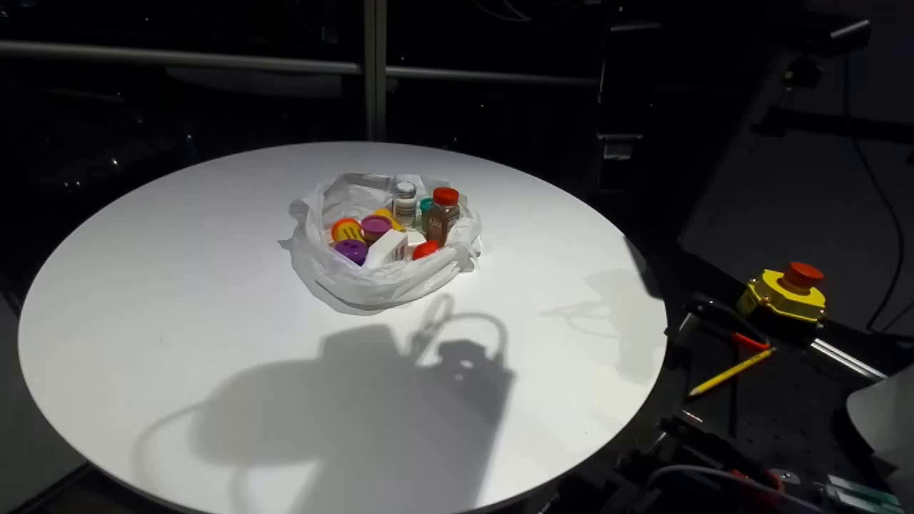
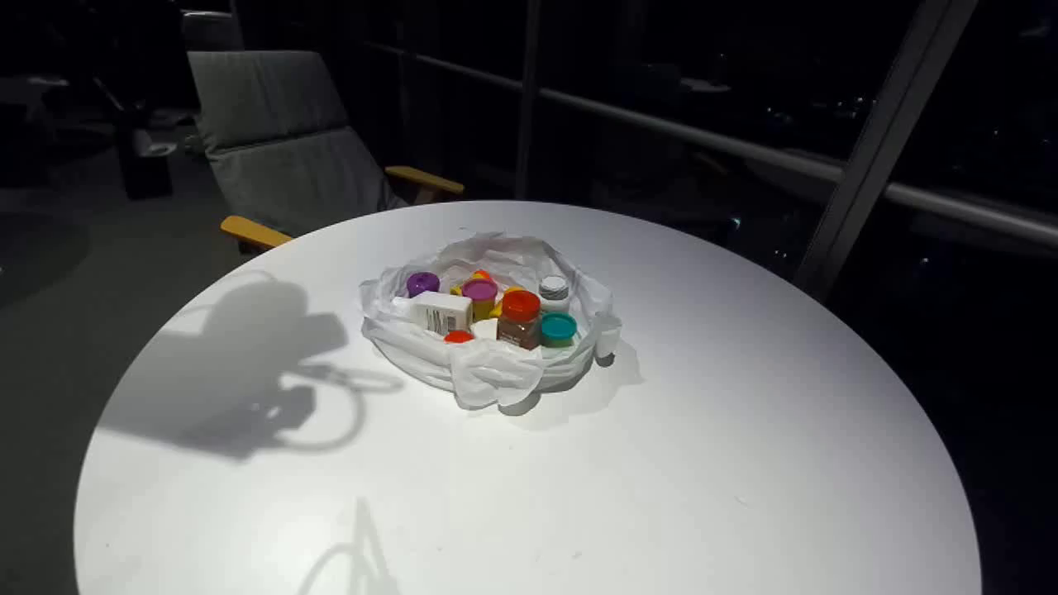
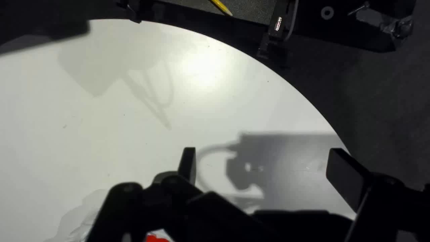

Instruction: Remove all the objects from the white plastic bag and put them on the table

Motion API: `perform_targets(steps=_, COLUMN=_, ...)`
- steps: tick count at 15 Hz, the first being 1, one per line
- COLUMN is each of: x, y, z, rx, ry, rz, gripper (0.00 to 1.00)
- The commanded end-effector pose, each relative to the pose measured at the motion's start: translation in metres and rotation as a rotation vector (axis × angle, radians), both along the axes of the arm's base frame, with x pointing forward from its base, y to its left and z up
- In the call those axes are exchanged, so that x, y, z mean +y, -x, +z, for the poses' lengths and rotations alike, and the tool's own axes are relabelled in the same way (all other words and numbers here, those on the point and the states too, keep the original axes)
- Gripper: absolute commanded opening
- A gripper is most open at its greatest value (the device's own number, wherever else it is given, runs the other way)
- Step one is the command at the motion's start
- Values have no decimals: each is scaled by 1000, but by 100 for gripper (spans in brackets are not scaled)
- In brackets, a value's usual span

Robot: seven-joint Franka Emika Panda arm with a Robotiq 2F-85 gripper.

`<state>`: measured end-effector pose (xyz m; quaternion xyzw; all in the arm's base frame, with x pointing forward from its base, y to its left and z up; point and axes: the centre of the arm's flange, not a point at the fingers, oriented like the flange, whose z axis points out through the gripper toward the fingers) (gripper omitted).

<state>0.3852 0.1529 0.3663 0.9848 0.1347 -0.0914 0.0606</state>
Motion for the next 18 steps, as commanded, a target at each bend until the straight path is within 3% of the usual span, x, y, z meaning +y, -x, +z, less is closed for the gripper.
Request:
perform_targets(steps=1, x=1, y=-1, z=2, rx=-4, ry=-2, rz=0, gripper=100)
perform_targets(steps=10, x=0, y=-10, z=7, rx=-19, ry=7, rz=-9, gripper=100)
perform_targets(steps=15, x=-37, y=-74, z=7, rx=-66, ry=102, rz=-114, gripper=100)
perform_targets(steps=18, x=-67, y=-125, z=-7, rx=-103, ry=86, rz=-169, gripper=100)
